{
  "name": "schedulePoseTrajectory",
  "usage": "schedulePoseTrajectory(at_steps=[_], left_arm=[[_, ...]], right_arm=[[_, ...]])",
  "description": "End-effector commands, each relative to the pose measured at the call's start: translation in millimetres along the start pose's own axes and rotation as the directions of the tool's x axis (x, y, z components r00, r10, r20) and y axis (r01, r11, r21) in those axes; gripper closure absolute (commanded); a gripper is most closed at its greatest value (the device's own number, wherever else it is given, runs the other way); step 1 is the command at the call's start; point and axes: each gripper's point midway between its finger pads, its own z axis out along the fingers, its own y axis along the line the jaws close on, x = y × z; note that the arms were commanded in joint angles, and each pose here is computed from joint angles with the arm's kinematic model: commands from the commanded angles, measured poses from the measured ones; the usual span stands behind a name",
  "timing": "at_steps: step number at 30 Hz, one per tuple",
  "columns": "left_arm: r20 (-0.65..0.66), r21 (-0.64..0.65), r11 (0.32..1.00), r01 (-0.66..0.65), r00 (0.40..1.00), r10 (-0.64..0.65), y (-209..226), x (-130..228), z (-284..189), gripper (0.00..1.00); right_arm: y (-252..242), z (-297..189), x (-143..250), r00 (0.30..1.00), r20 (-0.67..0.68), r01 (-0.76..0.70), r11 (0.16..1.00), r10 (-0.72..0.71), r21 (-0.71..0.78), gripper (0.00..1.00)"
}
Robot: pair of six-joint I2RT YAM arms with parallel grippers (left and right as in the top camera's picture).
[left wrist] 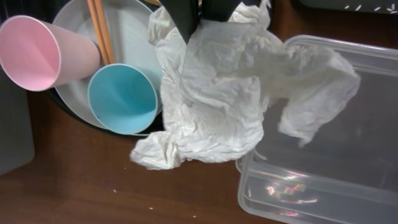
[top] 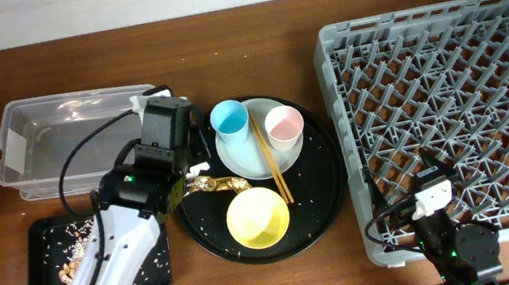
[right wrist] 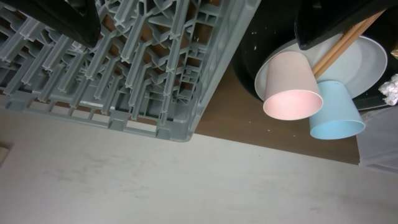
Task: Sort waste into correct bins and load items into the dishwasher rack
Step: 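Grasp the crumpled white tissue with the left gripper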
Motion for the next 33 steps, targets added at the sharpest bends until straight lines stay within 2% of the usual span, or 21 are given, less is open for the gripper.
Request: schedulePoseTrajectory(at_steps=[1,3,6,10,13,18,22,26,33], left_arm=[[-0.017,0.018,1.000,-0.003,1.000,0.003,-2.6,2.9,-1.5,0.94],[-0.097,0.018,1.000,-0.004,0.995,0.006,-3.9,23.5,13.8,0.87],[-0.241,-0.038,0.999,-0.024,0.970,0.014,1.5,65.5,56.1,0.87],[-0.311,-0.057,0.997,-0.044,0.950,0.024,-1.2,91.4,100.5,0.92],[-0.285,-0.064,0.997,-0.043,0.958,0.023,-1.8,87.1,107.9,0.91],[-0.246,-0.037,0.998,-0.054,0.968,0.043,-6.0,72.5,96.3,0.52],[-0.208,-0.057,0.997,-0.052,0.977,0.040,-2.8,62.5,91.2,0.34],[-0.214,-0.097,0.993,-0.066,0.976,0.044,4.0,66.6,97.9,0.30],[-0.311,-0.137,0.985,-0.102,0.949,0.055,11.3,104.1,136.8,0.31]], right_arm=[[0.0,0.2,2.7,1.000,-0.005,-0.001,1.000,0.001,0.003,0.02],[0.0,0.2,2.7,1.000,-0.005,-0.001,1.000,0.001,0.003,0.02],[0.0,0.2,2.7,1.000,-0.005,-0.001,1.000,0.001,0.003,0.02],[0.0,0.2,2.7,1.000,-0.005,-0.001,1.000,0.001,0.003,0.02],[0.0,0.2,2.7,1.000,-0.005,-0.001,1.000,0.001,0.003,0.02],[0.0,0.2,2.7,1.000,-0.005,-0.001,1.000,0.001,0.003,0.02],[0.0,0.2,2.7,1.000,-0.005,-0.001,1.000,0.001,0.003,0.02],[0.0,0.2,2.7,1.000,-0.005,-0.001,1.000,0.001,0.003,0.02],[0.0,0.2,2.7,1.000,-0.005,-0.001,1.000,0.001,0.003,0.02]])
